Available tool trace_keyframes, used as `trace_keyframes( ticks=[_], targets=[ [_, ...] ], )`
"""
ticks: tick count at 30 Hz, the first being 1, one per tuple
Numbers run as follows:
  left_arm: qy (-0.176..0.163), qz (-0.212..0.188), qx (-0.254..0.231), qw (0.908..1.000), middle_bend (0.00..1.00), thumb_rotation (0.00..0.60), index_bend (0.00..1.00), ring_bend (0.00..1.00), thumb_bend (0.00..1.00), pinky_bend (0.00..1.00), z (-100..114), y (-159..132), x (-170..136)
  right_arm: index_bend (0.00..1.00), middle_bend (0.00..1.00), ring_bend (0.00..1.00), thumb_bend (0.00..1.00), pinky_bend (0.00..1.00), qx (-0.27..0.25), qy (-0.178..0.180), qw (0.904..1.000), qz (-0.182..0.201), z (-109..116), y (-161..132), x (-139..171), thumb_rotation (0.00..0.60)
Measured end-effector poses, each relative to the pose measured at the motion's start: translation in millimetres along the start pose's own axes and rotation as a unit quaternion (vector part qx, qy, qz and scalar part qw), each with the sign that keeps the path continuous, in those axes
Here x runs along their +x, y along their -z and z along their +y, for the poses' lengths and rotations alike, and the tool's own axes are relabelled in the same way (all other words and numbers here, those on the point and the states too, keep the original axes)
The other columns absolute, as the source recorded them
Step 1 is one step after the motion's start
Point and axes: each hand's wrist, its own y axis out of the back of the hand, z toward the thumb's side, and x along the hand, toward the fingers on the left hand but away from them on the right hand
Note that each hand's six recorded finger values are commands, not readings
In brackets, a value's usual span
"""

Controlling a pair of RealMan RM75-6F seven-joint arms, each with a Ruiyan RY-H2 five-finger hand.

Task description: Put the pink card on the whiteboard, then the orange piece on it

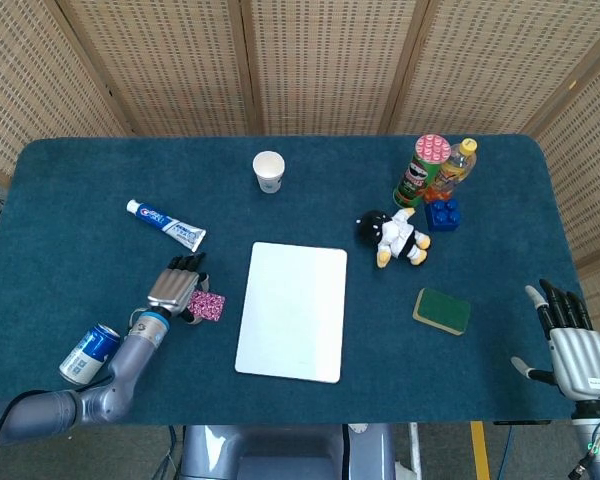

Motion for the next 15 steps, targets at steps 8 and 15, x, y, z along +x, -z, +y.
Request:
trace_keyframes(
  ticks=[8, 15],
  targets=[
    [-0.017, 0.004, -0.005, 0.9998, 0.00, 0.600, 0.60, 0.00, 0.22, 0.00, 13, 7, -3, 0.00, 0.00, 0.00, 0.00, 0.00, 0.000, 0.000, 1.0000, 0.000, 0, 0, 0, 0.600],
    [-0.028, 0.005, -0.008, 0.9996, 0.00, 0.600, 0.60, 0.00, 0.21, 0.00, 26, 11, -7, 0.00, 0.00, 0.00, 0.00, 0.00, 0.000, 0.000, 1.0000, -0.001, 0, 0, 0, 0.600]
  ],
)
